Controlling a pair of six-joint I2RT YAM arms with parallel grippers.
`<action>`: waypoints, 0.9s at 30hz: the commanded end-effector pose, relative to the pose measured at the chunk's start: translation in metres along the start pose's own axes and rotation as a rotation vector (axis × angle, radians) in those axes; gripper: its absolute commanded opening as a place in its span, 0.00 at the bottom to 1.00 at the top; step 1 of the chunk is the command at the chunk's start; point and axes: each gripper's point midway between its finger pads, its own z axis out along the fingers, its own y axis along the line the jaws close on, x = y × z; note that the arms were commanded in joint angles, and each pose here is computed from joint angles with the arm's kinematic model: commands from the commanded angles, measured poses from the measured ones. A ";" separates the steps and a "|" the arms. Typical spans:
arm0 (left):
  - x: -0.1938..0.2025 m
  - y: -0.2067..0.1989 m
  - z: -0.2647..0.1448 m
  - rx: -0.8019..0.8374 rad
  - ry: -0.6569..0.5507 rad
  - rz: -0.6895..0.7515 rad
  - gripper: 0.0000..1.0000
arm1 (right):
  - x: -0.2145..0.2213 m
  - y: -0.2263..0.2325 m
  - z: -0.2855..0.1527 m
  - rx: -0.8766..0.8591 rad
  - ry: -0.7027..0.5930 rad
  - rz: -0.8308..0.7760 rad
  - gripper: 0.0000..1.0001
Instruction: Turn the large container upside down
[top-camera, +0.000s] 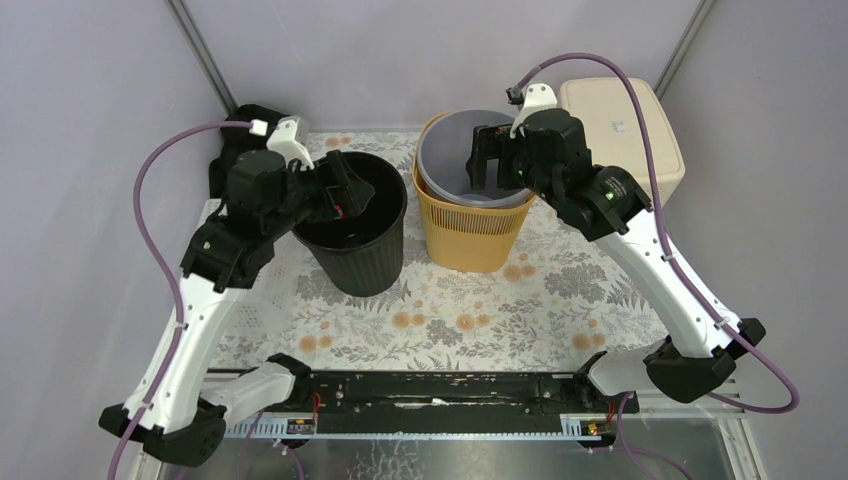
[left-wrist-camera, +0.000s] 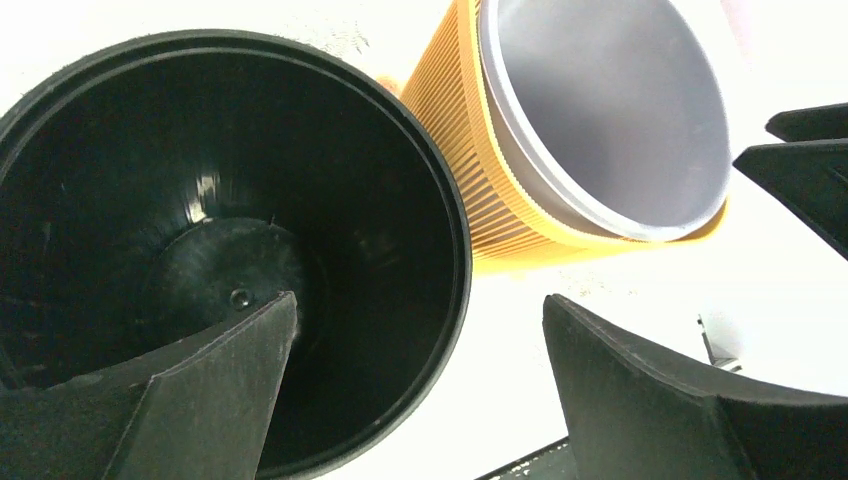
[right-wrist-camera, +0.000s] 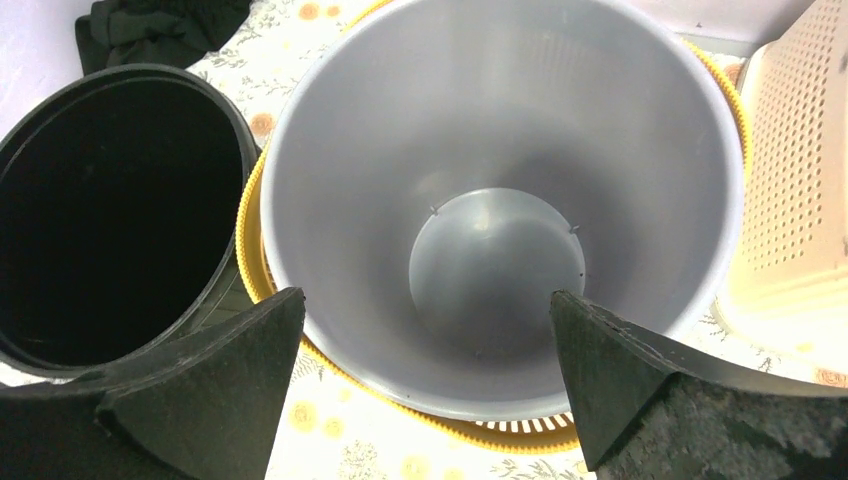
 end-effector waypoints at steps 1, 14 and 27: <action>-0.006 -0.005 -0.013 0.037 -0.079 -0.068 1.00 | -0.009 0.006 -0.011 -0.057 -0.024 0.000 1.00; 0.012 0.011 -0.017 -0.022 -0.057 -0.102 1.00 | 0.002 0.007 -0.012 -0.075 0.003 -0.019 1.00; 0.011 0.010 -0.012 -0.021 -0.052 -0.105 1.00 | 0.005 0.002 -0.013 -0.060 0.001 -0.032 0.99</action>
